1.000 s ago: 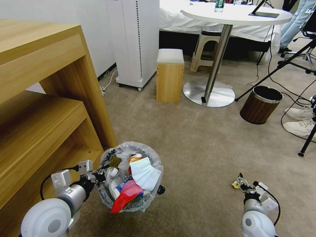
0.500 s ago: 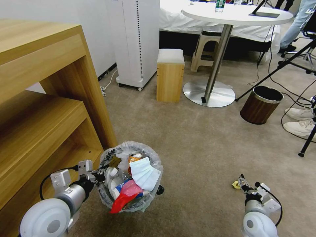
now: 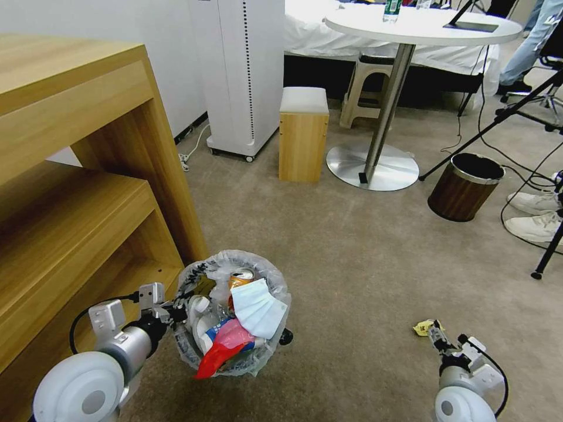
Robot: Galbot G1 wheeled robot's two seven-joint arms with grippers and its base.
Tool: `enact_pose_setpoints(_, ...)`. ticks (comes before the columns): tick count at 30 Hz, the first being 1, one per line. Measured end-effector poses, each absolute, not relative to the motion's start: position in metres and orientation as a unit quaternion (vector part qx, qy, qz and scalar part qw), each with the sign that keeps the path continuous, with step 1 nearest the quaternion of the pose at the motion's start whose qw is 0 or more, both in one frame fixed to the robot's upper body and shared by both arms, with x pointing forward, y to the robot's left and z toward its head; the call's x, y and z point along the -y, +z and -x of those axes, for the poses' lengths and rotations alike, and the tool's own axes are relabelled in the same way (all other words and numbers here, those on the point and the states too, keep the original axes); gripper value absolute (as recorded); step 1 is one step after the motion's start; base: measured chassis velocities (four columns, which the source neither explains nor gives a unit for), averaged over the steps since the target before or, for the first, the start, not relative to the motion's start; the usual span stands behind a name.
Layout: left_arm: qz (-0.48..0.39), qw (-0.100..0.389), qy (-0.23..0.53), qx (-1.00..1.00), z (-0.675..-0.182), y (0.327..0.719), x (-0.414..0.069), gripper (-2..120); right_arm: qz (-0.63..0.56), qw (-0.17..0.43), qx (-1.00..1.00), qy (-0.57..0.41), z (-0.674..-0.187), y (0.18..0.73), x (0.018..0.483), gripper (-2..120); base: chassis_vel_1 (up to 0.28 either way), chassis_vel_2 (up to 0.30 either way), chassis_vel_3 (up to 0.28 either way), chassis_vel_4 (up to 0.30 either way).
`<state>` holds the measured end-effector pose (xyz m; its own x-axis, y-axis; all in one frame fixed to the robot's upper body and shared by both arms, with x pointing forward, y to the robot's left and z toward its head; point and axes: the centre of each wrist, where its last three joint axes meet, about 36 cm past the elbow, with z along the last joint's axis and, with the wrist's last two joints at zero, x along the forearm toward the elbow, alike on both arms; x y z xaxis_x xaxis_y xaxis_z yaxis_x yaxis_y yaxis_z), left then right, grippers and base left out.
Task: Pick up the trash bin and place the garbage on the floor into it.
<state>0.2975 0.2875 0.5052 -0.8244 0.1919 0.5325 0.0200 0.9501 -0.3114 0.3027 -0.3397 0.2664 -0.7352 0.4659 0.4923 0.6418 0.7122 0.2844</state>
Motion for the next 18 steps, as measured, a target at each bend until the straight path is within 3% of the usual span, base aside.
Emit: enact_pose_setpoints(18,0.061,0.289,0.146,0.944,-0.298,0.510,-0.288,0,0.321,0.237,0.888,-0.229,-0.304,0.238,0.327,81,0.000,0.000,0.000,0.000)
